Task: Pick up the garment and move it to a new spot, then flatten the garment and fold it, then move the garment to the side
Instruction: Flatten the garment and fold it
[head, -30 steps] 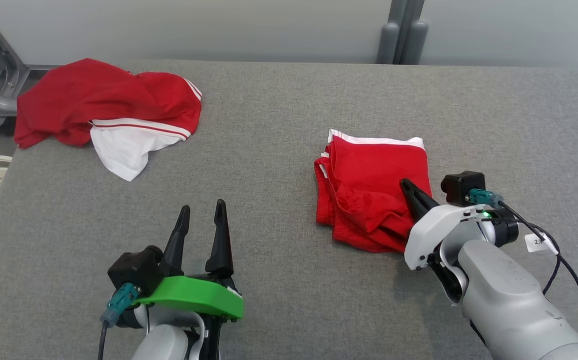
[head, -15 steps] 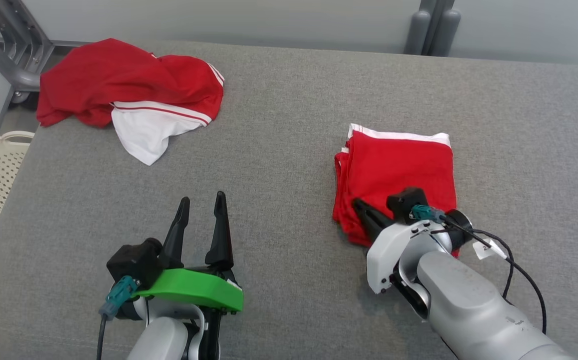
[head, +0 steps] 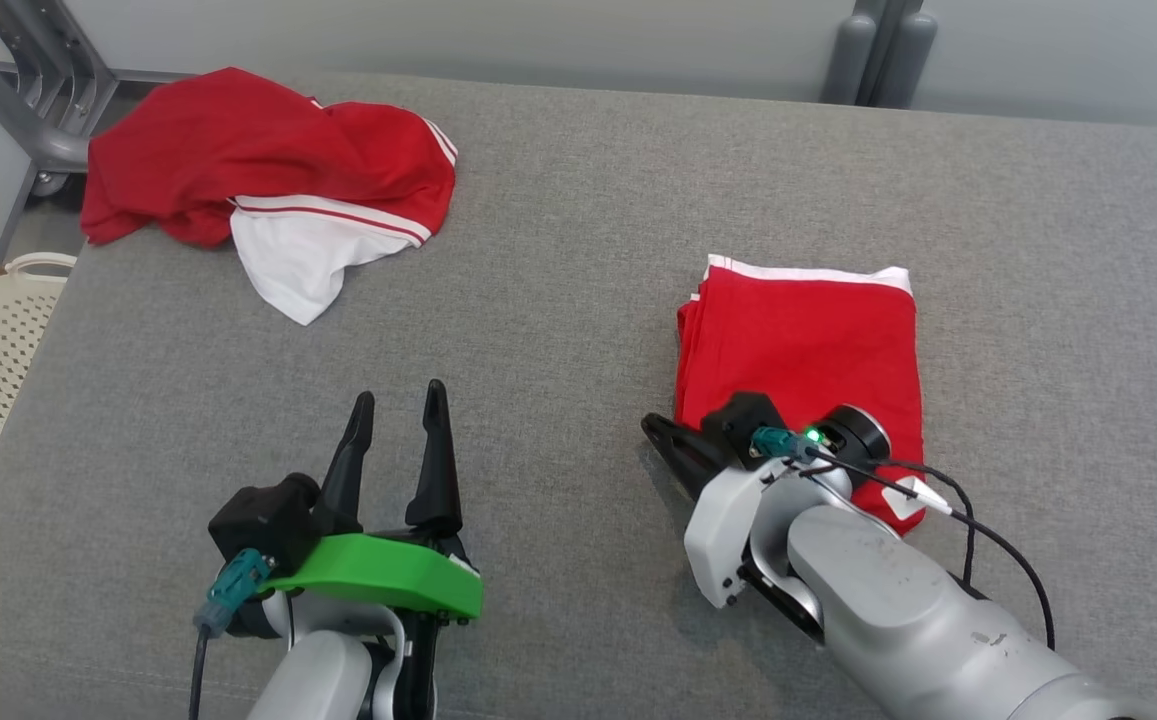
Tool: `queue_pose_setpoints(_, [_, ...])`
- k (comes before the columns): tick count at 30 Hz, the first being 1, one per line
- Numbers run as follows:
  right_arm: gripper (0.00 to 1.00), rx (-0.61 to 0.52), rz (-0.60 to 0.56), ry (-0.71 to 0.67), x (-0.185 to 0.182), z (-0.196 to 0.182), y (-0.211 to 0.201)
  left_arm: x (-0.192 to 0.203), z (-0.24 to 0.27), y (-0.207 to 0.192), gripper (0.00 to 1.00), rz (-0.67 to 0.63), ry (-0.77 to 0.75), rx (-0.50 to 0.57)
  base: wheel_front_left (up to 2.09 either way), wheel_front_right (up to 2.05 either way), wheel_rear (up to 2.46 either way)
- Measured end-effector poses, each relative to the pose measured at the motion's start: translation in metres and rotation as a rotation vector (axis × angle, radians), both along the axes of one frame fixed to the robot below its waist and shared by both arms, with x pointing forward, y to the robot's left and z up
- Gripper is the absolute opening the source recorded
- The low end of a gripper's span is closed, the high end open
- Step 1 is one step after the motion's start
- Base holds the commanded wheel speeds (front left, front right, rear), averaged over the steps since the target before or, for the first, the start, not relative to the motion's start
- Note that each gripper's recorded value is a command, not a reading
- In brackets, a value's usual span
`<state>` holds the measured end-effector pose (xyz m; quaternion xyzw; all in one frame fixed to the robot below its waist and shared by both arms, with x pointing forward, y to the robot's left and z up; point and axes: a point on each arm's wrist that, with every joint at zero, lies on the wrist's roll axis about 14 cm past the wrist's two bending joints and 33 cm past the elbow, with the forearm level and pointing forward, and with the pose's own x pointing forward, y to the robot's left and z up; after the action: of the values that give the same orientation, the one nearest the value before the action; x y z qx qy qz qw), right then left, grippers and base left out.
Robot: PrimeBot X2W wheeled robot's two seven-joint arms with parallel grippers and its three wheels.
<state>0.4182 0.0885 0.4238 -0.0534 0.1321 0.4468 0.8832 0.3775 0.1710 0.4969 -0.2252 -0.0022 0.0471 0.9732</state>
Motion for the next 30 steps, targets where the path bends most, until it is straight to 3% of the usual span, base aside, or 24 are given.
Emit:
queue_pose_setpoints(7, [0.0, 0.122, -0.038, -0.144, 0.022, 0.062, -0.003, 0.0, 0.004, -0.004, 1.0, -0.01, -0.012, -0.002, 0.0, 0.0, 0.0])
queue_pose_setpoints(8, [0.07, 0.14, -0.055, -0.163, 0.025, 0.071, -0.007, -0.001, 0.005, -0.006, 1.0, -0.015, -0.016, -0.003, 0.0, 0.0, 0.0])
queue_pose_setpoints(10, [0.43, 0.165, -0.087, -0.195, 0.029, 0.084, -0.017, -0.001, 0.007, -0.009, 1.0, -0.025, -0.022, -0.005, 0.0, 0.0, 0.0])
queue_pose_setpoints(11, [0.86, 0.176, -0.106, -0.203, 0.03, 0.089, -0.023, -0.002, 0.008, -0.011, 1.0, -0.03, -0.026, -0.005, 0.0, 0.0, 0.0])
queue_pose_setpoints(12, [1.0, 0.186, -0.126, -0.212, 0.032, 0.093, -0.029, -0.002, 0.009, -0.013, 1.0, -0.036, -0.029, -0.005, 0.0, 0.0, 0.0])
queue_pose_setpoints(22, [1.0, 0.232, -0.362, -0.273, 0.042, 0.116, -0.108, -0.007, 0.018, -0.029, 1.0, -0.088, -0.055, 0.002, 0.0, 0.0, 0.0])
queue_pose_setpoints(30, [1.0, 0.233, -0.529, -0.176, 0.039, 0.101, -0.167, -0.008, 0.031, -0.034, 1.0, -0.103, -0.092, 0.01, 0.0, 0.0, 0.0])
